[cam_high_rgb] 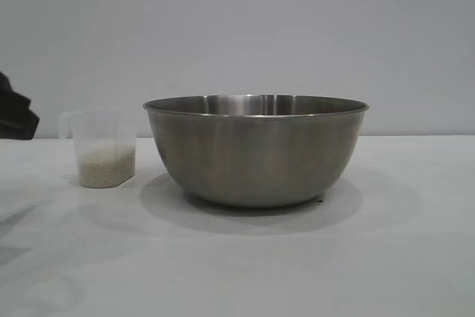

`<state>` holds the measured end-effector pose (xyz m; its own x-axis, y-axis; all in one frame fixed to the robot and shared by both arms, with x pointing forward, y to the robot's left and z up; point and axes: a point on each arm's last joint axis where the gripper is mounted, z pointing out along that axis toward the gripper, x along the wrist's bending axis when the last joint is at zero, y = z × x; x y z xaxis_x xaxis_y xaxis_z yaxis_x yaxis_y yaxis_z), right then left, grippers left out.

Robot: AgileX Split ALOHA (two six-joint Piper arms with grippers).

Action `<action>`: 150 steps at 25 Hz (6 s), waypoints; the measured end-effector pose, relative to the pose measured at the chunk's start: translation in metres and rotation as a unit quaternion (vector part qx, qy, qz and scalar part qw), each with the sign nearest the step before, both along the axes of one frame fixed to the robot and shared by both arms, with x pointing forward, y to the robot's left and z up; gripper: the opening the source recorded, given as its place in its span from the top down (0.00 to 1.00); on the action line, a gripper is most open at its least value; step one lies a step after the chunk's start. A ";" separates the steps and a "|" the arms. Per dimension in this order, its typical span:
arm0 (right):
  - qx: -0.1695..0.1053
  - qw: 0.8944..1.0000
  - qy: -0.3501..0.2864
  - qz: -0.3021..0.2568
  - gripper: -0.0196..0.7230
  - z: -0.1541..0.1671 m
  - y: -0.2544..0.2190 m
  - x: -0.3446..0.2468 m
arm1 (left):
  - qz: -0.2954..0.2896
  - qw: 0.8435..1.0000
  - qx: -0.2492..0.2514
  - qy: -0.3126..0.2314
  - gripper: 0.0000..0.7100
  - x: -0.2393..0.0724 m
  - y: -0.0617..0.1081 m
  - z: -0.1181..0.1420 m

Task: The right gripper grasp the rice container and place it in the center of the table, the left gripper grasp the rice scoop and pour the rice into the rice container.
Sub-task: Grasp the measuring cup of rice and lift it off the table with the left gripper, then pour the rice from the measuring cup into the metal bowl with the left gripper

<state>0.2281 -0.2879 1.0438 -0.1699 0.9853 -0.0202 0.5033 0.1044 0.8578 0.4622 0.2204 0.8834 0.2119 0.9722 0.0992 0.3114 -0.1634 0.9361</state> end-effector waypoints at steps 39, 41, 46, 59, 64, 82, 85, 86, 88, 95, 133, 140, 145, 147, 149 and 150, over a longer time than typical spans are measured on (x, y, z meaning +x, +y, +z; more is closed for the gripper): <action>0.001 1.000 0.000 0.000 0.22 0.000 0.000 0.000 | 0.029 0.999 0.023 -0.011 0.68 0.062 0.008 -0.026; 0.001 1.000 0.000 0.000 0.22 0.000 0.000 0.000 | 0.014 1.000 0.025 -0.012 0.68 0.062 0.008 -0.026; 0.001 1.000 0.000 0.000 0.22 0.000 0.000 0.000 | -0.001 1.000 0.027 -0.013 0.68 0.062 0.007 -0.026; 0.001 1.000 0.000 0.000 0.22 0.000 0.000 0.000 | 0.000 1.000 0.022 -0.021 0.68 0.067 0.005 -0.024; 0.001 1.000 0.000 0.000 0.22 0.000 0.000 0.000 | 0.001 0.999 0.020 -0.025 0.68 0.069 0.005 -0.023; 0.001 1.000 0.000 0.000 0.22 0.000 0.000 0.000 | -0.009 1.000 0.022 -0.007 0.68 0.072 0.007 -0.036; 0.001 1.000 0.000 0.000 0.22 0.000 0.000 0.000 | -0.011 1.000 0.017 -0.016 0.68 0.076 0.005 -0.033; 0.001 1.000 0.000 0.000 0.22 0.000 0.000 0.000 | -0.010 1.000 0.015 -0.020 0.68 0.079 0.004 -0.032; 0.001 1.000 0.000 0.000 0.22 0.000 0.000 0.000 | -0.009 1.000 0.011 -0.022 0.68 0.082 0.004 -0.033; 0.002 1.000 0.000 0.001 0.22 0.000 0.000 0.000 | -0.006 1.000 0.004 -0.019 0.68 0.092 0.001 -0.042; 0.005 1.000 0.000 0.002 0.22 0.000 0.001 0.000 | -0.092 0.987 0.048 -0.124 1.00 0.123 -0.012 0.001; 0.006 1.000 0.000 0.003 0.22 0.000 0.001 0.000 | -0.136 0.969 0.069 -0.192 1.00 0.119 -0.019 0.044; 0.006 1.000 0.000 0.003 0.22 0.000 0.001 0.000 | -0.215 0.936 0.119 -0.251 1.00 0.118 -0.033 0.066; 0.006 1.000 0.000 0.003 0.22 0.000 0.001 0.000 | -0.244 0.919 0.145 -0.273 1.00 0.120 -0.038 0.072; 0.006 1.000 0.000 0.003 0.22 0.000 0.001 0.000 | -0.268 0.903 0.166 -0.291 1.00 0.121 -0.043 0.075; 0.006 1.000 0.000 0.003 0.22 0.000 0.001 0.000 | -0.275 0.896 0.176 -0.299 1.00 0.122 -0.044 0.077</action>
<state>0.2280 -0.2868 1.0440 -0.1767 0.9842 -0.0076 0.5030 0.0970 0.8588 0.5837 0.1761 0.9604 0.4563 0.6224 0.6359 -0.4480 -0.4568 0.7685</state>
